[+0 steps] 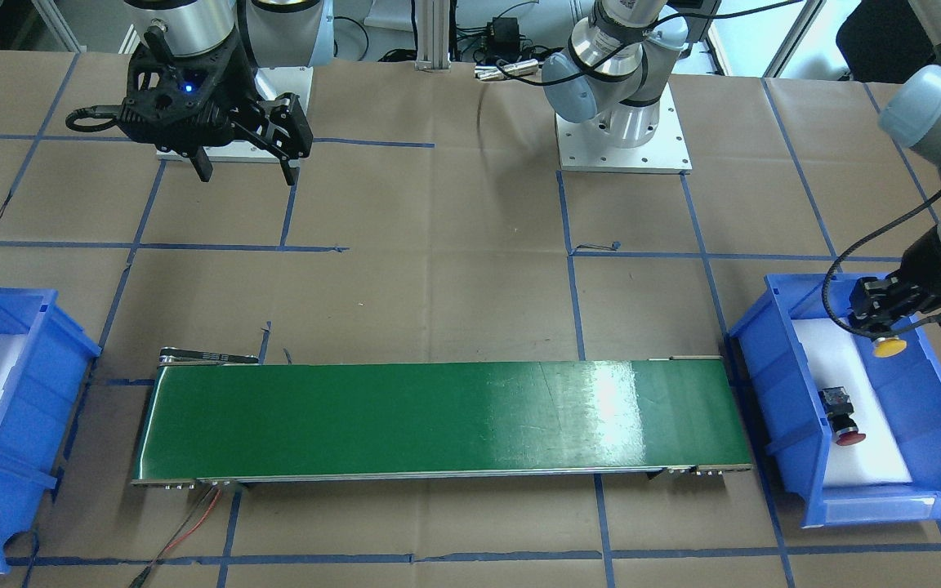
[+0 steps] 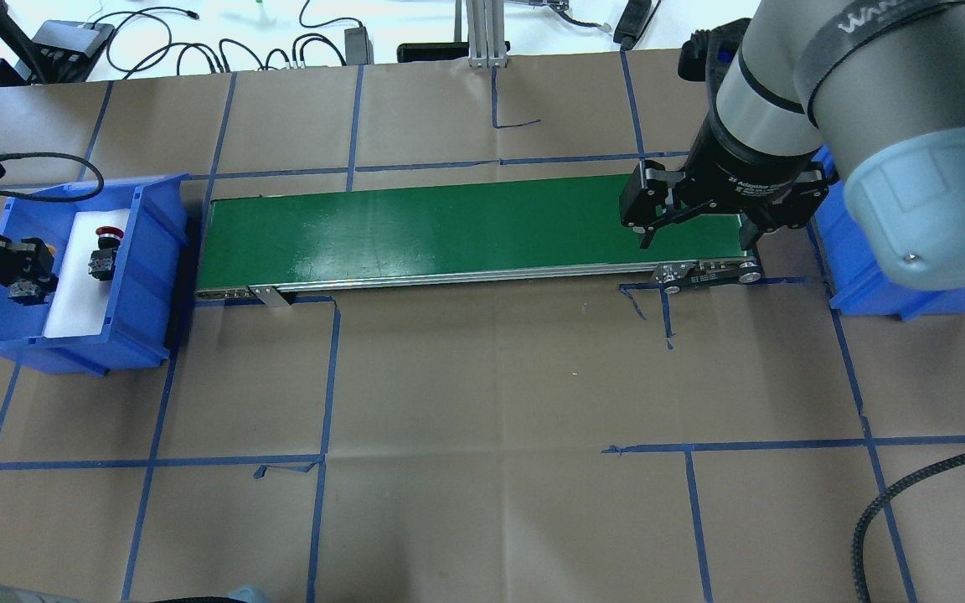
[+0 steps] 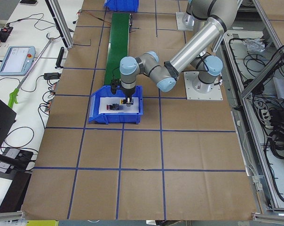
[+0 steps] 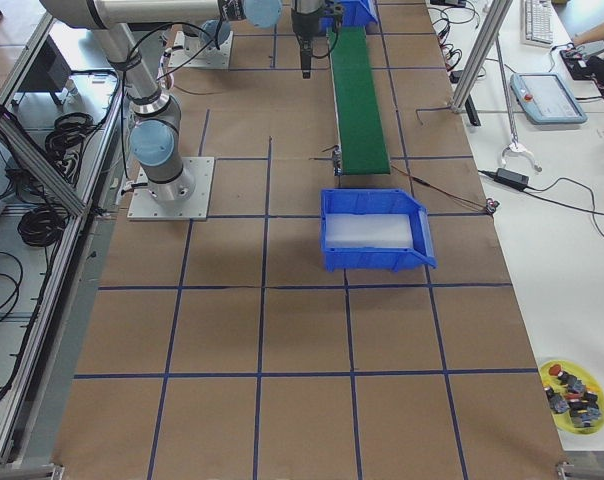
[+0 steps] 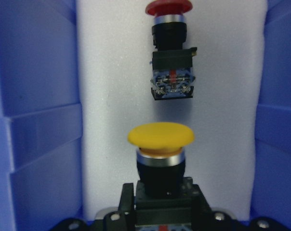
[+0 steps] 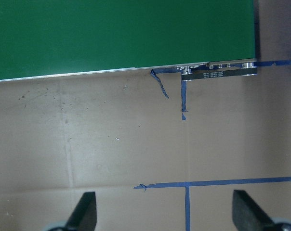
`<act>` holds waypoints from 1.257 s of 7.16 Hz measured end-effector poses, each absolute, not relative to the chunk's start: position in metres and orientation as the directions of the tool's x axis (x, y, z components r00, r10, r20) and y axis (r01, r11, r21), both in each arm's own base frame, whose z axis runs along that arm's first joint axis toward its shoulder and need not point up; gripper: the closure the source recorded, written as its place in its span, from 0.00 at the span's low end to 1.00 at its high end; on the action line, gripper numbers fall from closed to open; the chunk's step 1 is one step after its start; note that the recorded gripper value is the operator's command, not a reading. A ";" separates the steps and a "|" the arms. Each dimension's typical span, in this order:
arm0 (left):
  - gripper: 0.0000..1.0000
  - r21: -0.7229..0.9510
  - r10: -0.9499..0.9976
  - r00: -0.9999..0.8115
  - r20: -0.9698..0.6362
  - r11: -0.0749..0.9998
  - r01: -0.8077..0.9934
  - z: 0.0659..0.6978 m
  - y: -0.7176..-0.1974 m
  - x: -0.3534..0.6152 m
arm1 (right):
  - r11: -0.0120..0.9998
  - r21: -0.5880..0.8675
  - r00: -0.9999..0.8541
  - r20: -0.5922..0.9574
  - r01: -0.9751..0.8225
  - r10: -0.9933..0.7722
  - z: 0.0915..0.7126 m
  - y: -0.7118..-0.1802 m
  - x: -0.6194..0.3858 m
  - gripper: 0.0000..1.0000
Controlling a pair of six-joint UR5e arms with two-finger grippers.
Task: Transport two buttons from left to right
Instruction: 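Lift the yellow button and carry it over the green conveyor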
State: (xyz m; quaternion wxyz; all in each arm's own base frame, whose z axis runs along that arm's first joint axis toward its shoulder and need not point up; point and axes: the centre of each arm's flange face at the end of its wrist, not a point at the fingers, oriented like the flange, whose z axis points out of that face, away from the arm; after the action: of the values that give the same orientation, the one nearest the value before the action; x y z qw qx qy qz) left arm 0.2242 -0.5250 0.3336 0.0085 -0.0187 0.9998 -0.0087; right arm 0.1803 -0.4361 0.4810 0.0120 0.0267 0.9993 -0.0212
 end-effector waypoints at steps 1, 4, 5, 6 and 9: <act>0.88 -0.004 -0.036 -0.999 -0.007 0.999 -0.036 0.365 -0.536 0.231 | 0.998 -0.042 -0.998 -0.025 0.054 0.053 0.481 -0.436 0.180 0.00; 0.88 0.010 0.008 -1.000 0.007 1.000 0.008 0.407 -0.569 0.210 | 0.998 -0.042 -0.998 -0.025 0.054 0.053 0.481 -0.436 0.180 0.00; 0.88 0.007 0.017 -1.000 0.010 1.000 0.017 0.407 -0.584 0.182 | 0.998 -0.042 -0.998 -0.025 0.054 0.053 0.481 -0.436 0.180 0.00; 0.88 0.007 0.019 -1.000 0.010 1.000 0.019 0.405 -0.599 0.144 | 0.998 -0.042 -0.998 -0.025 0.054 0.053 0.481 -0.436 0.180 0.00; 0.88 0.032 -0.005 -1.000 0.009 0.999 -0.005 0.387 -0.622 0.024 | 0.998 -0.041 -0.998 -0.025 0.054 0.053 0.481 -0.436 0.180 0.00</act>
State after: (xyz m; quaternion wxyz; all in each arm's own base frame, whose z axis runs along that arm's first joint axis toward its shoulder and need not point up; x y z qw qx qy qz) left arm 0.0237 -0.6216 0.3874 -0.0044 -0.0026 0.9999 0.0161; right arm 0.1803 -0.4360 0.4808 0.0119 0.0267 0.9994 -0.0209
